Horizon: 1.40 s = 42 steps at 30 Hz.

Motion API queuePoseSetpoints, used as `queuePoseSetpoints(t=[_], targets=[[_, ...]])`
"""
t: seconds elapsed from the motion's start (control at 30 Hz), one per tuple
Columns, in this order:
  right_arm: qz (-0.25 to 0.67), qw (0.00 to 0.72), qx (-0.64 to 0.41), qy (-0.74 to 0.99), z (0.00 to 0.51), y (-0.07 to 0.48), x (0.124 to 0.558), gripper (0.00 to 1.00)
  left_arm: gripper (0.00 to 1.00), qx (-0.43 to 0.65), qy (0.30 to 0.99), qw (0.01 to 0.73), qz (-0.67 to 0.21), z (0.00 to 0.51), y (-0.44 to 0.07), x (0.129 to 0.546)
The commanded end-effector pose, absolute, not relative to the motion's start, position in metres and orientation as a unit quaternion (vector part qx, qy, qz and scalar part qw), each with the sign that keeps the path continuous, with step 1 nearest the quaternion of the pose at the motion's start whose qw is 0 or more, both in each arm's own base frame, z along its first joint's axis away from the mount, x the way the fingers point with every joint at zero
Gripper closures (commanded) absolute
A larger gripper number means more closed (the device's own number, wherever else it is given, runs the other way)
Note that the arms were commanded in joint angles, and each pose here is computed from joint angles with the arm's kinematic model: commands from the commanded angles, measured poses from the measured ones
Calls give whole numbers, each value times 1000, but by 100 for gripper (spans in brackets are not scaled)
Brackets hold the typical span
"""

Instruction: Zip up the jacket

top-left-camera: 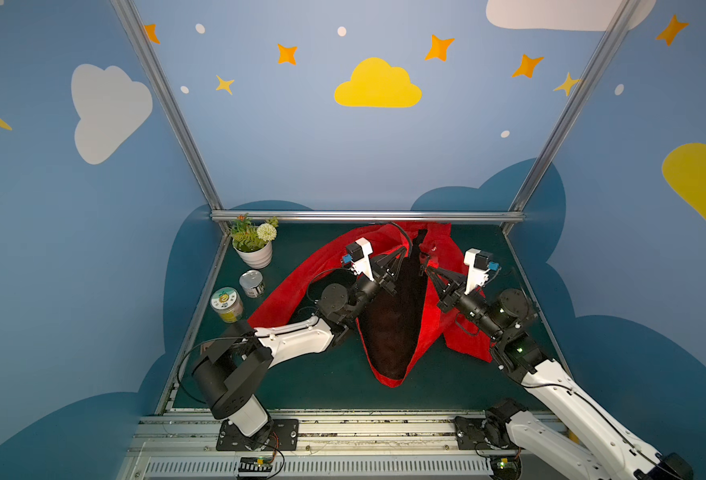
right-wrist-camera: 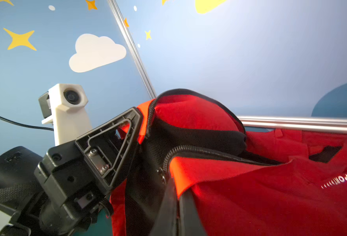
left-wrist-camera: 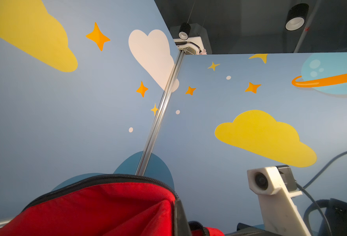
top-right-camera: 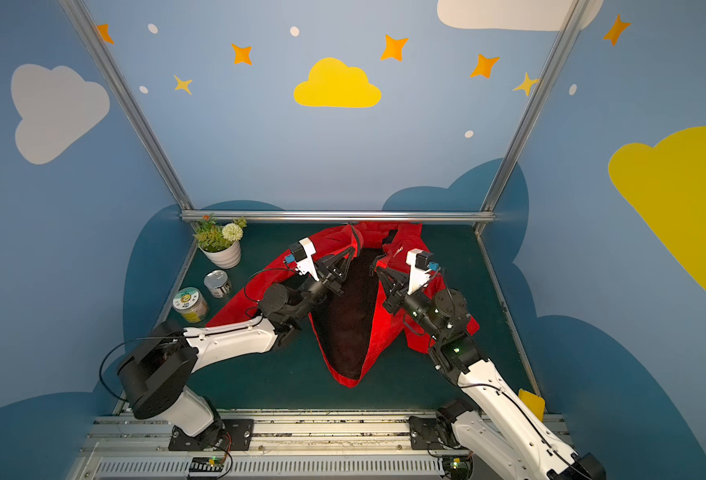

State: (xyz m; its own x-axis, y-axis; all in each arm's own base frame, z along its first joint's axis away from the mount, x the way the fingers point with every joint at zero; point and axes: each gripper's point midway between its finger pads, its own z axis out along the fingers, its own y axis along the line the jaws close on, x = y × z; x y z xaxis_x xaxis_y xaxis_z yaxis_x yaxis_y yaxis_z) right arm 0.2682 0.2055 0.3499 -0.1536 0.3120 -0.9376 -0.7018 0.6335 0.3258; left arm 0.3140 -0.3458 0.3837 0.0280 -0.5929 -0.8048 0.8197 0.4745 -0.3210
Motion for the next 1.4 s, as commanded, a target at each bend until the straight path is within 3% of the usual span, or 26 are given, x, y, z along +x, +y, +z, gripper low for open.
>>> queuePoseSetpoints(t=[0.0,0.5,0.87,1.37], targets=[[413,677,-194,577,385,210,258,100,97,130,412,751,-500,434,-332,292],[488,644,-157,568,397,212,262,100,97,169,376,780,-472,455,-338,278],[477,706,-154,500,453,194,245,100,97,190,322,836,-401,489,-342,261],[462,746,-193,440,494,193,236,100,97,195,289,834,-429,514,-342,278]])
